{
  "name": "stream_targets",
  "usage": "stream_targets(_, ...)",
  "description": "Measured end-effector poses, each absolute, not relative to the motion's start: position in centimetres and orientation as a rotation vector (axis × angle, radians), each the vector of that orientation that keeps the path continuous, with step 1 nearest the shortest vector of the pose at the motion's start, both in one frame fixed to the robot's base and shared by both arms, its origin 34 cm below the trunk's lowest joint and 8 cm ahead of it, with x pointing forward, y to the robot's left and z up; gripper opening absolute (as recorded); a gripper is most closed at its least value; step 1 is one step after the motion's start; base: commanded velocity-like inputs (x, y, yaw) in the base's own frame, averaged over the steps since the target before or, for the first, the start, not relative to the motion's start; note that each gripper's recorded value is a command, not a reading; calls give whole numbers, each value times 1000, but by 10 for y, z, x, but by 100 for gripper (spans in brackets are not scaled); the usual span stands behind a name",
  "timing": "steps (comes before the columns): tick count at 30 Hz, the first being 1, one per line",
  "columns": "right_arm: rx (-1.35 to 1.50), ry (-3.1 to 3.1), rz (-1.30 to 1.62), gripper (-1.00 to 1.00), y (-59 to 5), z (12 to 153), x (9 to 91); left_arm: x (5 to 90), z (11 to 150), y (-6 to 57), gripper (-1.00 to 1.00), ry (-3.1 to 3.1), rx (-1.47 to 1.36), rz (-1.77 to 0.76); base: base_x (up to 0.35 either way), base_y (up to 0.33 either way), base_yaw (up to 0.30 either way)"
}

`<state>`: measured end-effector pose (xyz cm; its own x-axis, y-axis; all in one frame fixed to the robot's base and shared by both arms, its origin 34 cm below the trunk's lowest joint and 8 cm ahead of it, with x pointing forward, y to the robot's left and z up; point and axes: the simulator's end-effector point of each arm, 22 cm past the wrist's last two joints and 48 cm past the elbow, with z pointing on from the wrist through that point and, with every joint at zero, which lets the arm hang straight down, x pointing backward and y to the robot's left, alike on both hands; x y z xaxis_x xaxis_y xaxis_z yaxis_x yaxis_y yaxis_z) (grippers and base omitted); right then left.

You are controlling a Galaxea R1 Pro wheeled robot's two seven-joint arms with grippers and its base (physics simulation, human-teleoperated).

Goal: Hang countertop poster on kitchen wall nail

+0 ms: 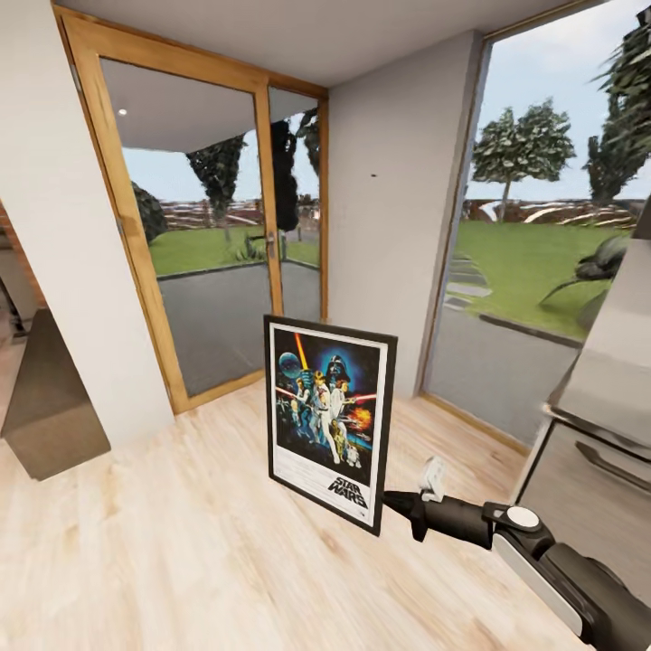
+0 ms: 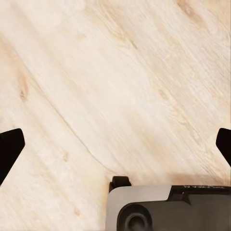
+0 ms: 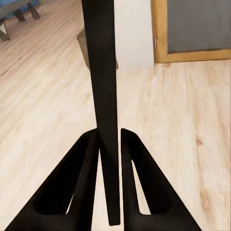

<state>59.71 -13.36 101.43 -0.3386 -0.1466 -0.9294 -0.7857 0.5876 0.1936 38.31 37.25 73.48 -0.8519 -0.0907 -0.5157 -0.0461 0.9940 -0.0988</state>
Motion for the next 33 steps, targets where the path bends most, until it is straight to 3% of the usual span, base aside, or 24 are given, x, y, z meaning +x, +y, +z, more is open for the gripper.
stream_targets(33, -758, 1825, 804, -100, -134, 1014, 597, 383, 735, 372, 100, 2591, -96, -112, 251, 274, 5)
